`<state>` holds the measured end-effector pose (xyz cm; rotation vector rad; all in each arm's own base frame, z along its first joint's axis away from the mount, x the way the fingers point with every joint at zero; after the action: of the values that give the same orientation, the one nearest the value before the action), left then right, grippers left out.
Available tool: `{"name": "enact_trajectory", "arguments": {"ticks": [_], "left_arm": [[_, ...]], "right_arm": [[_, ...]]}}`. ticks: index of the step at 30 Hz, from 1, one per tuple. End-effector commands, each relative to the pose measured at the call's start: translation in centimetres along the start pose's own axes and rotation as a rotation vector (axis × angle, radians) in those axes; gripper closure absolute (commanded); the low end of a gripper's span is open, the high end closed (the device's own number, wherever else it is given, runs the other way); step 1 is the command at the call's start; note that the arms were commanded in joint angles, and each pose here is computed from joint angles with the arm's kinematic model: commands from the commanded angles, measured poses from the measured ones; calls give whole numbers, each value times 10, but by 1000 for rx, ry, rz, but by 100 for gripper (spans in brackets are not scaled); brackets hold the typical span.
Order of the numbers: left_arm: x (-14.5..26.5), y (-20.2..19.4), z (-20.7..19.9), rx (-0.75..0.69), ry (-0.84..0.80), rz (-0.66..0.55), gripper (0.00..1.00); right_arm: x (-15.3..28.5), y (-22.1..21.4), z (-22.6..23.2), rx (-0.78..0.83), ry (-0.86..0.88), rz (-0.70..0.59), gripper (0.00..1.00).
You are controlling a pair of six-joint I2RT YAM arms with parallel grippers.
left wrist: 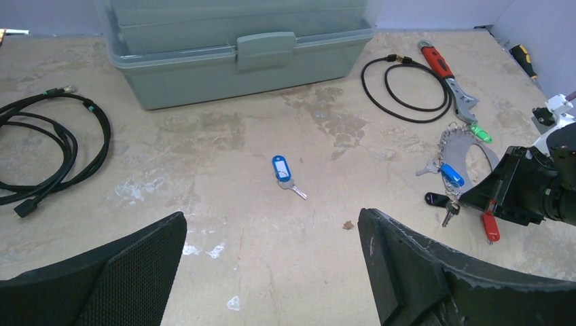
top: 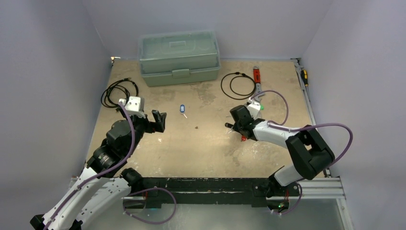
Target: Put the keys on the keyring
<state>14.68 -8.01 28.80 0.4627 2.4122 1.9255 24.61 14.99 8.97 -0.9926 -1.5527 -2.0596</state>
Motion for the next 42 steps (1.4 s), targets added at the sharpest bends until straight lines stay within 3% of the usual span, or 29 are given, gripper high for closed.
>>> {"name": "enact_trajectory", "arguments": {"ticks": [1,20,42], "left_arm": [[-3,4,-2,4,-12,-28,3],[-4,3,-4,-4,-35,-23,4],[-13,-14,-36,12,-392,-2,15]], "right_arm": [[11,0,-4,20,59,-3,100],[56,11,1,-36,420,-93,100],[134,34,10,-122,884,-150,100]]}}
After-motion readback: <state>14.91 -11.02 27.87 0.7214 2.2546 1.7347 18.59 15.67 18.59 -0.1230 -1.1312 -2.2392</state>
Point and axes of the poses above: each gripper's point midway between its finger pads, its own x axis back along the fingers, its own z axis along the line the jaws close on, y = z × x, the point moved 9 cm from there along x, back along the fingers, and after that the axes turned 5 degrees about x, right-handed, at the moved point
